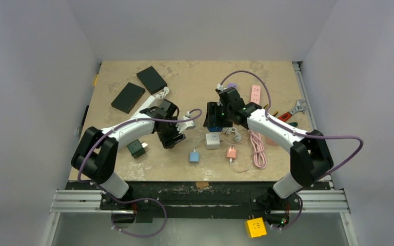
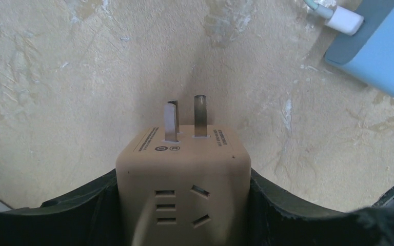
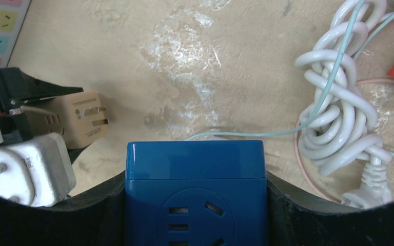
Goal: Pull the plug off the socket
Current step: Place the plug at the center of the board.
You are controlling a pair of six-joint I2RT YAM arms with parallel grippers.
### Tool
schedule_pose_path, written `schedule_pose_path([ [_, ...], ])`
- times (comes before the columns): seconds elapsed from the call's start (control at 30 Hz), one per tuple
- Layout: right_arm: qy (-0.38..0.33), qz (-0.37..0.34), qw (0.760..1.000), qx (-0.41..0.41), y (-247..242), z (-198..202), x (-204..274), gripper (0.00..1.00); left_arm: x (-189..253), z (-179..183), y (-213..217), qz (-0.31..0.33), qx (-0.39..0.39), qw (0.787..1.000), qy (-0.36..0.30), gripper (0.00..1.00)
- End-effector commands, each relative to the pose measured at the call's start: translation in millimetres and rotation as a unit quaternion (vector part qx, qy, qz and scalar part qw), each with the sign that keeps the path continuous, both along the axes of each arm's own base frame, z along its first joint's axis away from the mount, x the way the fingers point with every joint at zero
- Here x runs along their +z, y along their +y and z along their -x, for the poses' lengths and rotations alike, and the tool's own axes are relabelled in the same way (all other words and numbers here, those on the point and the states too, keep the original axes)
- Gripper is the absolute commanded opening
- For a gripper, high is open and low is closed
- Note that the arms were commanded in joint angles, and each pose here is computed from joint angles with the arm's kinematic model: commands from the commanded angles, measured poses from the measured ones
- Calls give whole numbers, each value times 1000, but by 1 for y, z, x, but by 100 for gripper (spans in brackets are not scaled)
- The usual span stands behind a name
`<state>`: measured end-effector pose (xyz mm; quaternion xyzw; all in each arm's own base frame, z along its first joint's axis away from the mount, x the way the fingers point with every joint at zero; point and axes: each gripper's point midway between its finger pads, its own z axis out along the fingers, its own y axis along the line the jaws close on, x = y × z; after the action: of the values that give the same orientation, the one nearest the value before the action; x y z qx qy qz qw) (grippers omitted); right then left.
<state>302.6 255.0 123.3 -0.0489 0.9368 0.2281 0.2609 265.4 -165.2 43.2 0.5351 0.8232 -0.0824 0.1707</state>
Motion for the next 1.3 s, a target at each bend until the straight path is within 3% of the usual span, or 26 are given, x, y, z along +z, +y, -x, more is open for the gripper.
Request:
schedule_pose_path([
  [0.0, -55, -26, 998, -26, 10, -29, 22, 0, -1, -13, -15, 38, 23, 999, -14, 37],
  [0.07, -56, -24, 998, -28, 13, -35, 21, 0, -3, -13, -15, 37, 26, 999, -9, 51],
  [0.2, -60, -18, 998, -27, 19, -47, 24, 0, -1, -11, -16, 39, 28, 999, 0, 98],
  [0.23, -61, -16, 998, -27, 20, -50, 25, 0, 1, -9, -16, 38, 29, 999, 6, 100],
  [0.43, -61, 2, 998, -32, 22, -63, 20, 0, 34, -5, -17, 57, 41, 998, -1, 100],
  [0.83, -40, 66, 996, -45, 32, -91, -33, 0, 190, -6, 21, 193, 132, 972, -24, 100],
  [1.1, -46, 113, 992, -28, 51, -92, -51, 0, 185, -7, 56, 215, 209, 953, 42, 100],
  [1.27, -52, 144, 988, -31, 53, -85, -59, 0, 177, -8, 66, 214, 236, 947, 44, 100],
])
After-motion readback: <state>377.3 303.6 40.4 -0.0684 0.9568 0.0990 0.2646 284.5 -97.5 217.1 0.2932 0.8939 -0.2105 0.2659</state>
